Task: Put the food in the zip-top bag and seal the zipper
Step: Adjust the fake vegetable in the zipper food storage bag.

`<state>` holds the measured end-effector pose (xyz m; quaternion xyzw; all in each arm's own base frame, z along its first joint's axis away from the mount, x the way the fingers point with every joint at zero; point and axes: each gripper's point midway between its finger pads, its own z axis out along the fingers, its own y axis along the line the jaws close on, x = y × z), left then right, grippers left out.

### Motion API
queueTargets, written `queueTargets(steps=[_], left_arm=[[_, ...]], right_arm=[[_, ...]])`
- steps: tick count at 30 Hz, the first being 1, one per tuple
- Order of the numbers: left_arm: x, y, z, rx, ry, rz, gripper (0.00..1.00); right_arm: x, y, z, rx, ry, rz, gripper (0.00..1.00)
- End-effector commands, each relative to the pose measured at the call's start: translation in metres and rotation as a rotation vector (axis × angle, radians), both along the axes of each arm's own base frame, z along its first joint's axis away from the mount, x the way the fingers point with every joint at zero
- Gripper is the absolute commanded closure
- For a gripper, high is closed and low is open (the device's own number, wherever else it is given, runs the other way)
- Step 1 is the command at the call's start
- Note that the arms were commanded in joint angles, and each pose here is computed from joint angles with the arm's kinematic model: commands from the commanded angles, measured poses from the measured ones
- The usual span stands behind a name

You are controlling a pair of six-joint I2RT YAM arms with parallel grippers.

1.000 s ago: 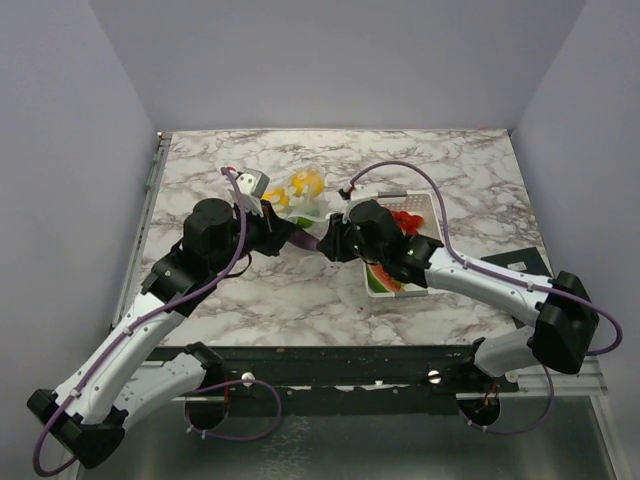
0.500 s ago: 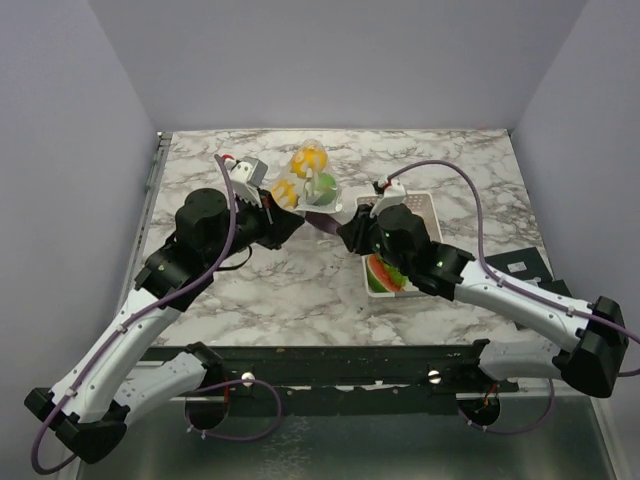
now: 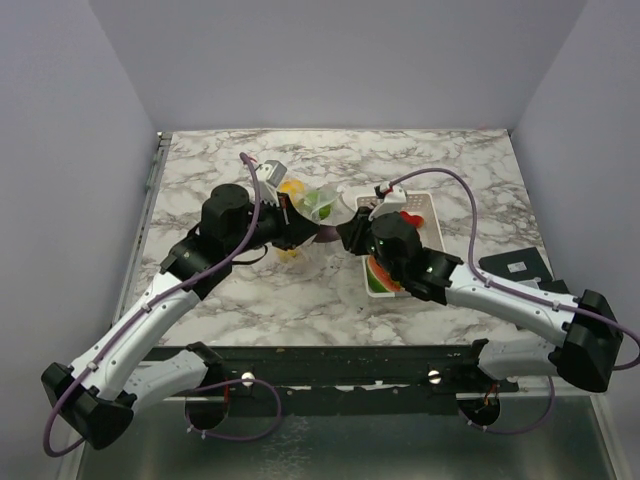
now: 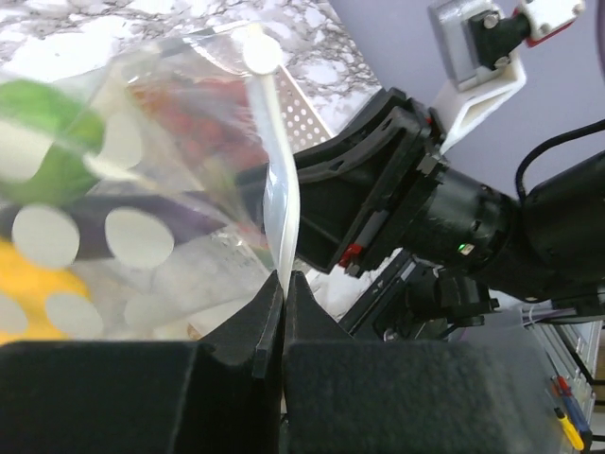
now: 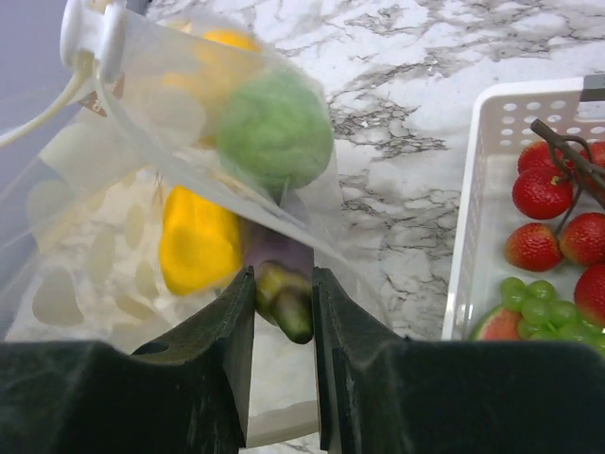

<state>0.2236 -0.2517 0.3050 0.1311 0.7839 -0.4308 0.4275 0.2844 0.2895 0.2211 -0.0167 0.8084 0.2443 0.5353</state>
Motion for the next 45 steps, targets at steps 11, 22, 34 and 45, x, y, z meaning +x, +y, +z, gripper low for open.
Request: queueTargets(steps=[11, 22, 34, 45], left_arm=[[0.017, -0.01, -0.005, -0.001, 0.021, 0.019, 0.94], [0.021, -0.014, -0.014, -0.008, 0.083, 0.041, 0.92], [0.02, -0.016, 0.008, -0.047, 0.052, 0.028, 0.9], [0.019, -0.021, 0.005, -0.065, 0.06, 0.008, 0.9]], right_arm=[[0.001, 0.012, 0.015, 0.174, -0.041, 0.0, 0.99], [-0.007, 0.005, 0.025, 0.251, -0.058, 0.0, 0.99], [-0.011, 0.024, -0.043, 0.135, 0.082, 0.055, 0.99], [-0.018, 0.033, -0.088, 0.059, 0.179, 0.096, 0.99]])
